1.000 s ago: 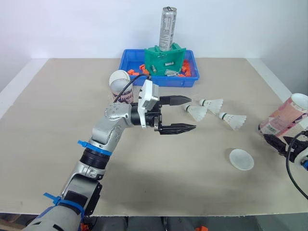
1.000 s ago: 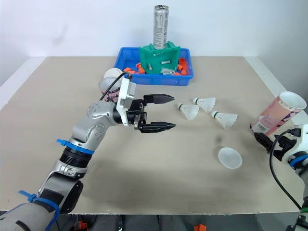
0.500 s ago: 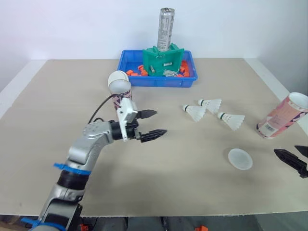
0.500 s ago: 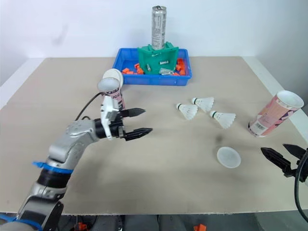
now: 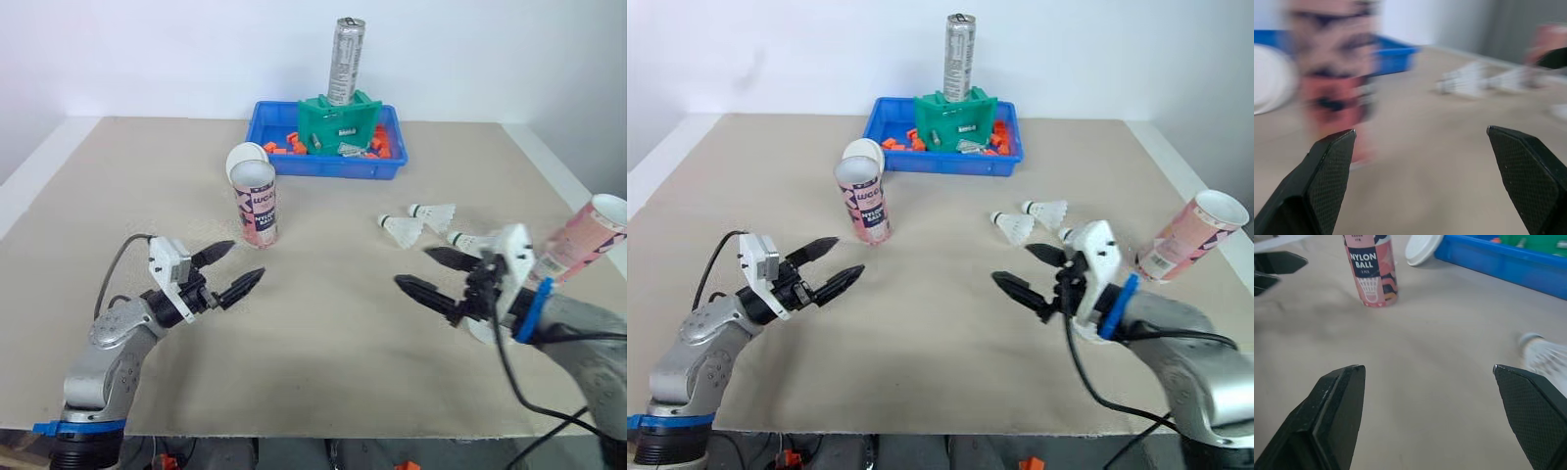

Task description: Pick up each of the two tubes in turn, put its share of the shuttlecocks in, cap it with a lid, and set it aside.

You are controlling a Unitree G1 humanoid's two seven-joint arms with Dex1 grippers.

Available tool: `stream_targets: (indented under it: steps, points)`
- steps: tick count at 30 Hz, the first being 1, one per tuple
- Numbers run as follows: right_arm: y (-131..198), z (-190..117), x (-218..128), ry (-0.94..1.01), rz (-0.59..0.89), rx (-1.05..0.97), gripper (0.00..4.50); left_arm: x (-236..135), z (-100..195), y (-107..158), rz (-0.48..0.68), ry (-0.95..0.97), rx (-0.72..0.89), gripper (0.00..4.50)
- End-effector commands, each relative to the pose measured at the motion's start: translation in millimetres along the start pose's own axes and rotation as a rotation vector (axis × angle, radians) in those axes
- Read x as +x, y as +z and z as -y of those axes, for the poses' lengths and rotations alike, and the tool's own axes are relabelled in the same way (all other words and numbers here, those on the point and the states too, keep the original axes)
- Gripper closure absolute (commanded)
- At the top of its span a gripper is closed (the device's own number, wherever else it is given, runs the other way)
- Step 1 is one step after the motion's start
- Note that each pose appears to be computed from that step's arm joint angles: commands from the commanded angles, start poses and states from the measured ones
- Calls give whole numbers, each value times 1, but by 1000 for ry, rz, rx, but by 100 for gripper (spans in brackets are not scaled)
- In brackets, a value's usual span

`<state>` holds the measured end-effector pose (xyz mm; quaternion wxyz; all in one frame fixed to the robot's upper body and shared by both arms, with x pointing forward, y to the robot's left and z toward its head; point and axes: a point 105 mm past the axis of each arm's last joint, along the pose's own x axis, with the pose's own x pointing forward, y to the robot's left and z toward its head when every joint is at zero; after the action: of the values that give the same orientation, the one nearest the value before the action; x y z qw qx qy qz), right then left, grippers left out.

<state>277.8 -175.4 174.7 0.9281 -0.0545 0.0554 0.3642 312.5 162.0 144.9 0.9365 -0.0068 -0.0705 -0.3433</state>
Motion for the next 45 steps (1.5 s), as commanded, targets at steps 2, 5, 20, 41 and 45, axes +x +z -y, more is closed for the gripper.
stream_targets:
  steps: [2,5,20,41,45]
  points:
    - [9,0,4,0,59,-36,2,20,-9,2,11,25,83,0]
    - [9,-5,8,10,70,-40,2,33,-11,1,16,14,97,0]
    - [16,-20,3,-24,110,-81,2,97,-42,-19,-30,22,95,0]
    - [12,-19,0,-55,93,-83,0,128,-44,-11,-2,19,67,132]
    - [12,-16,-1,-62,88,-89,0,126,-48,-5,14,23,75,132]
